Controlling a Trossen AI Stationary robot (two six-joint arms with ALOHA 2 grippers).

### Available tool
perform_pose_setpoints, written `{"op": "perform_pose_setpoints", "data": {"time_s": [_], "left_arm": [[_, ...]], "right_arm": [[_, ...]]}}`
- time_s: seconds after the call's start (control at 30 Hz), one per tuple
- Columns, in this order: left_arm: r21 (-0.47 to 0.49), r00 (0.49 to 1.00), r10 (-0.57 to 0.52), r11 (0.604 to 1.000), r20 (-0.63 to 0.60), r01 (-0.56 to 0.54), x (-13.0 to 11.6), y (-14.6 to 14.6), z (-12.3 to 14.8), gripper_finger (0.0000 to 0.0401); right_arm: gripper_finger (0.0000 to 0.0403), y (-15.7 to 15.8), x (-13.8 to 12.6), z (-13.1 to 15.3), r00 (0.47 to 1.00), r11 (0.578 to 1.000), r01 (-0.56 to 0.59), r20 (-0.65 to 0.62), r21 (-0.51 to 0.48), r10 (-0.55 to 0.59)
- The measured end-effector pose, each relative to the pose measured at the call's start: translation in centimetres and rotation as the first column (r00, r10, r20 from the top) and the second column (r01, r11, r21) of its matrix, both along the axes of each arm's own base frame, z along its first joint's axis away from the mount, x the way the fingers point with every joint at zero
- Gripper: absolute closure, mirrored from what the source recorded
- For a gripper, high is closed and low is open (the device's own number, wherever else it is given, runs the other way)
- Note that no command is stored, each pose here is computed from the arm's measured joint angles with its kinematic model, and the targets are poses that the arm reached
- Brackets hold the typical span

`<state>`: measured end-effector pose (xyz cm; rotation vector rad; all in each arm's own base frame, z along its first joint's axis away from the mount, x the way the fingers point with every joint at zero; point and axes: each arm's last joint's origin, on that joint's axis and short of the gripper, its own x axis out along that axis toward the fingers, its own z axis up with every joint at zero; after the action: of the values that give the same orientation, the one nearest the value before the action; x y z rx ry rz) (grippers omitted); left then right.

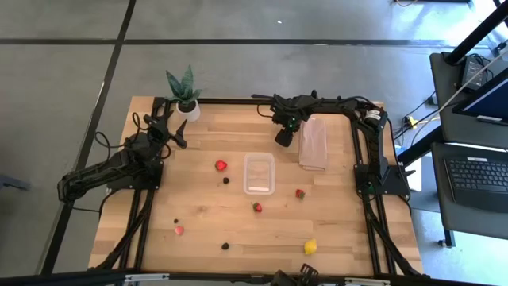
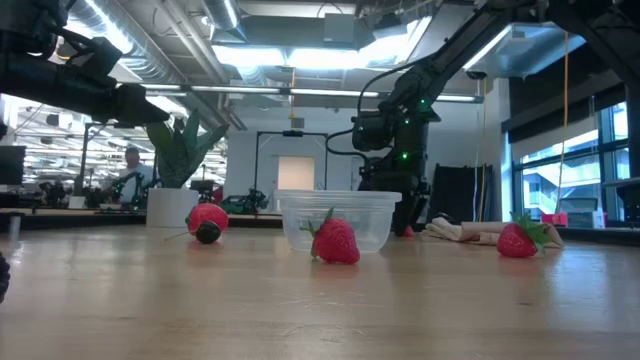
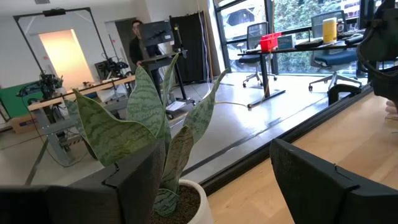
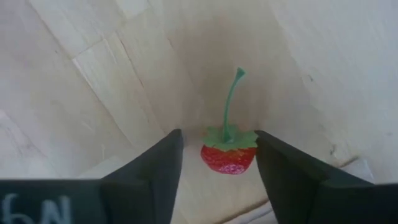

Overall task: Pick and placing Produce into tupperware
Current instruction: Put the red strawberry into the transparent bin

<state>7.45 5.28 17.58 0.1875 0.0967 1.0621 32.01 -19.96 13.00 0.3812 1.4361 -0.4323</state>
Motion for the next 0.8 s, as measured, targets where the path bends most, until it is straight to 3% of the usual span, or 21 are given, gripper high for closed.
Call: {"op": "perform_pose_setpoints", "data": {"time_s": [0.27, 0.53, 0.7, 0.8], "left_arm": [[0.000, 1.000, 0.000, 1.000, 0.000, 0.000, 0.0, 0.0, 0.0, 0.0116], [0.000, 1.000, 0.000, 1.000, 0.000, 0.000, 0.0, 0.0, 0.0, 0.0116], [0.000, 1.000, 0.000, 1.000, 0.000, 0.000, 0.0, 0.0, 0.0, 0.0116], [0.000, 1.000, -0.001, 1.000, -0.001, 0.001, 0.0, 0.0, 0.0, 0.0116]], "right_arm": [[0.0280, 0.0, 0.0, 0.0, 1.000, 1.000, 0.000, -0.001, -0.001, 0.000], [0.0275, 0.2, 0.0, 0.2, 1.000, 1.000, -0.004, -0.003, -0.001, 0.004], [0.0281, 1.0, 0.7, 2.2, 0.999, 0.998, -0.036, 0.016, 0.057, 0.035], [0.0281, 1.6, 2.2, 5.8, 0.988, 0.994, -0.079, 0.140, 0.069, 0.069]]}}
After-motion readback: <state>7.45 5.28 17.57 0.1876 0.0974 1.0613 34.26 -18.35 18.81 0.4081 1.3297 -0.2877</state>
